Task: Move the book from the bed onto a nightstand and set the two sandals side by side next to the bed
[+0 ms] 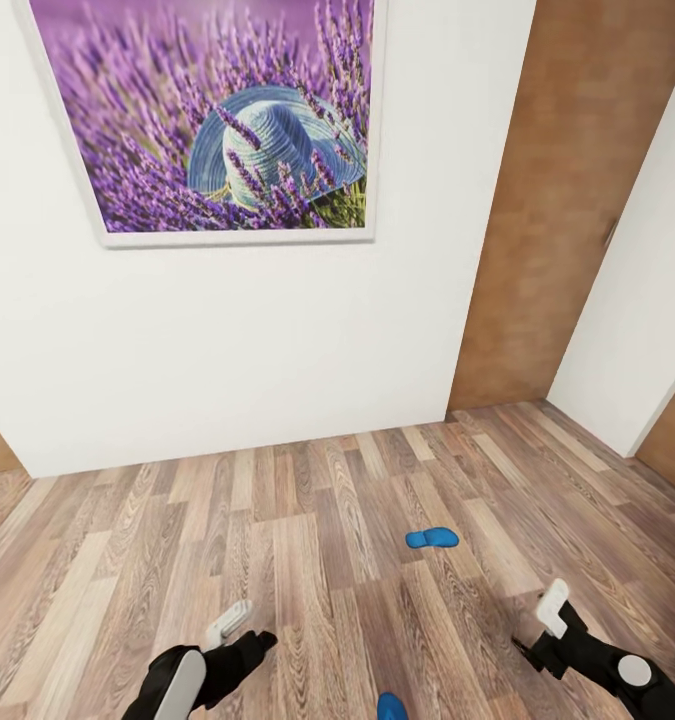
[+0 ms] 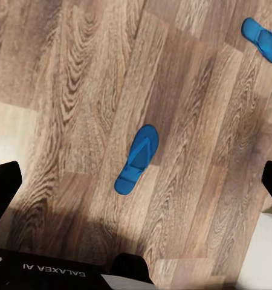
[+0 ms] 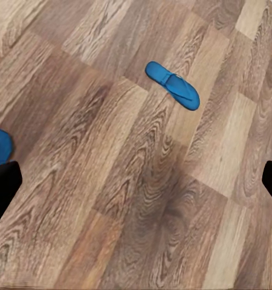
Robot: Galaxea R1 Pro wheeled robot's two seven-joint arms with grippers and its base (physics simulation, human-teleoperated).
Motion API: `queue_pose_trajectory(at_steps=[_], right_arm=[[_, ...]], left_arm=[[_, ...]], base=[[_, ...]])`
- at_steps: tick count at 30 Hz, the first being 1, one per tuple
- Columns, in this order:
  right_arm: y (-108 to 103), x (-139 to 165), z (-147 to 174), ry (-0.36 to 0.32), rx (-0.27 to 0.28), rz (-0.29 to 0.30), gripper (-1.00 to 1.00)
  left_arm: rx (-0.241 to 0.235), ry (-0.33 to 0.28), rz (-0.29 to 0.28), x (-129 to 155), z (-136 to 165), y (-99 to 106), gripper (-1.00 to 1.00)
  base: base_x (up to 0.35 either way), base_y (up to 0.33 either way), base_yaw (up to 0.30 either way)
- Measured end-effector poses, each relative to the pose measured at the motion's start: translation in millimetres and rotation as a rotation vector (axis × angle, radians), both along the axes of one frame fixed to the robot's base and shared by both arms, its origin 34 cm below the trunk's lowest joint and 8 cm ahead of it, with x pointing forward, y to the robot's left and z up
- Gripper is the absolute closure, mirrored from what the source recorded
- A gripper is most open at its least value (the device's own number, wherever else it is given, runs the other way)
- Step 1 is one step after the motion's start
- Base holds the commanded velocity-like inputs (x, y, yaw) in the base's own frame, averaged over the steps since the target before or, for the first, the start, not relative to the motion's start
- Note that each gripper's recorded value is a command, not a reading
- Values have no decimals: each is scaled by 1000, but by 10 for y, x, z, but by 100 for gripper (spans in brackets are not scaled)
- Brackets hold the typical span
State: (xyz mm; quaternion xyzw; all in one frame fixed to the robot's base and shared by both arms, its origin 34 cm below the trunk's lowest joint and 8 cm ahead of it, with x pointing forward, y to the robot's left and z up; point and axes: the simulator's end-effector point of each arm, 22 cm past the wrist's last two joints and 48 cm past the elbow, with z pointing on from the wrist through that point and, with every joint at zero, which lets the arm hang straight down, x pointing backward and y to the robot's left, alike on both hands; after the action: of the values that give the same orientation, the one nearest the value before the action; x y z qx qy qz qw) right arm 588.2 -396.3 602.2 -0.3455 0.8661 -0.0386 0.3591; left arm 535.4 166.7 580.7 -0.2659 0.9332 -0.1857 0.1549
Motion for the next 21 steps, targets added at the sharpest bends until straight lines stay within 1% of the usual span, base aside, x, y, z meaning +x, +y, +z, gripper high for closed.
queue_pose_trajectory(at_steps=[1,2,5,7,8,12,13,16,19,21], right_arm=[[1,-1,-17,0,0,0,-100],[38,-27,-45,13,12,13,-100],[166,-129,-121,63,55,65,-100],[274,-211,-159,103,89,113,-100],[276,-213,-177,103,89,113,-100],[490,-448,-266,203,159,211,-100],[492,-451,-284,204,160,211,-100],[613,-602,-343,266,203,256,-100],[656,-649,-359,303,227,263,-100],[683,-602,-316,303,237,262,-100]], left_arm=[[0,0,0,-1,-17,0,-100],[-3,0,3,-4,-28,9,-100],[-4,3,15,-18,-76,56,-100],[-4,5,19,-27,-111,73,-100],[-4,5,19,-28,-129,73,-100],[-6,5,24,-33,-194,95,-100],[-6,5,24,-34,-212,95,-100],[-5,5,27,-40,-267,111,-100],[-4,6,27,-46,-322,121,-100],[-2,6,26,-49,-358,123,-100]], base=[[0,0,0],[0,0,0],[0,0,0],[0,0,0],[0,0,0],[0,0,0],[0,0,0],[0,0,0],[0,0,0],[0,0,0]])
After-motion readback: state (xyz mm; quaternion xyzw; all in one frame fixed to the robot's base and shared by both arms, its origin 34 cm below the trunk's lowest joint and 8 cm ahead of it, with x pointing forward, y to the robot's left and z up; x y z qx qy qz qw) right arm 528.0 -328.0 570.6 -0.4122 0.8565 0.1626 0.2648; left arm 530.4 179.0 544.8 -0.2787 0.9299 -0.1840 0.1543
